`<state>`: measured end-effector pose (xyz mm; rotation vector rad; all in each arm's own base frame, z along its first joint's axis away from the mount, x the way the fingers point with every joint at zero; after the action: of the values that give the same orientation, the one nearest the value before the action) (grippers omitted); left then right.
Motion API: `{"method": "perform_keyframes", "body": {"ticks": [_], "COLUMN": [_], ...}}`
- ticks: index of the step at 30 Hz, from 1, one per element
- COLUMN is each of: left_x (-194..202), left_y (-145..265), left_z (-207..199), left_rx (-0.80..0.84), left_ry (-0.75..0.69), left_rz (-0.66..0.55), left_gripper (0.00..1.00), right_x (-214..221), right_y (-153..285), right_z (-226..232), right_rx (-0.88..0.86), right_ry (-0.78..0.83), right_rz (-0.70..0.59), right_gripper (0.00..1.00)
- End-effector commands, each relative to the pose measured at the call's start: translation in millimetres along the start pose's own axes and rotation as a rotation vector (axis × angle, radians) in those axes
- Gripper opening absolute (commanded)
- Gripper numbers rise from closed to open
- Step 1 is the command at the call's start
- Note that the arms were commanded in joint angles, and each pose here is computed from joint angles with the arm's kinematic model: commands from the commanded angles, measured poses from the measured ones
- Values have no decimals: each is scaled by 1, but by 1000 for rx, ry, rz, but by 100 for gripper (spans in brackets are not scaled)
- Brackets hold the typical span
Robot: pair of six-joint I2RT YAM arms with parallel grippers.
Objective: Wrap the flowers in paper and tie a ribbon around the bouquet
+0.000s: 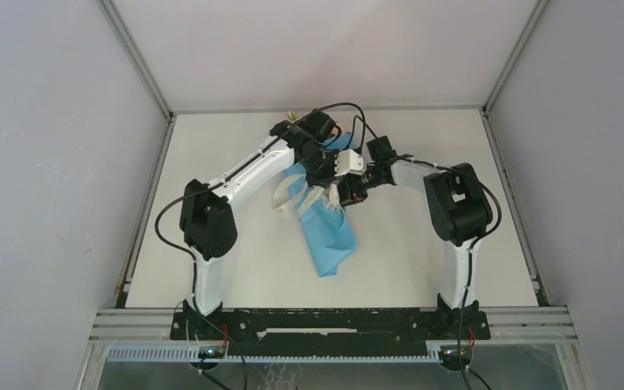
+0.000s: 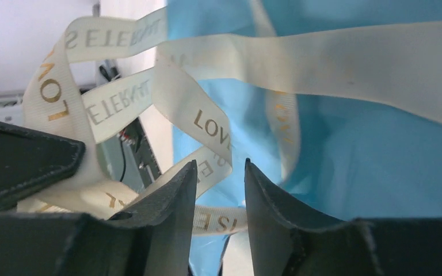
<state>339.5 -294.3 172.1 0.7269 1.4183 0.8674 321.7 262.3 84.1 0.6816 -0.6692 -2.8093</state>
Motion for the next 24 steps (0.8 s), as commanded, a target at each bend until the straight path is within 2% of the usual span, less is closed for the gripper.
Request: {"method": "perform_keyframes", "body": {"ticks": [1,5,13,16,19,22,24], "left_x": [-1,-2,-13,-17,-20,-18,-17], "left_y": [-7,-12,-13,-14,-15,-15,-14], "left_z": [9,11,19,23,25,24,22], "left_rx": [-31,-33,-51,-56,-54,-45,-41], "left_ry": [25,37,70,83,84,72,69], "left_rz": [-26,-41,-107,-132,-142,-132,-126], "left_gripper": [0,0,0,0,0,0,0], "right_x": [-32,-46,-54,-49,-53,-70,-83], "right_y": [32,43,75,81,79,70,61], "right_z": [-12,-12,-21,-17,-11,-23,-30], "right_rx": [152,210,375,404,334,253,249], "right_ry": [-5,26,-11,8,35,-26,-13], "right_rz": [-126,-184,-304,-361,-383,-351,-336], "right_gripper": [47,55,57,54,51,41,40]}}
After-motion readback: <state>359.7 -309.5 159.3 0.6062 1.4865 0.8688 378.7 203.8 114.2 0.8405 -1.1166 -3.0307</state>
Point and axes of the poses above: each gripper's point midway between its finger pads, its own y axis back along the fingers, its own z axis along the line the jaws close on, x = y × z, the point moved 3 cm from there along y, back along the fingers, and after that the axes turned 7 degrees about y, right-handed, at the moved point
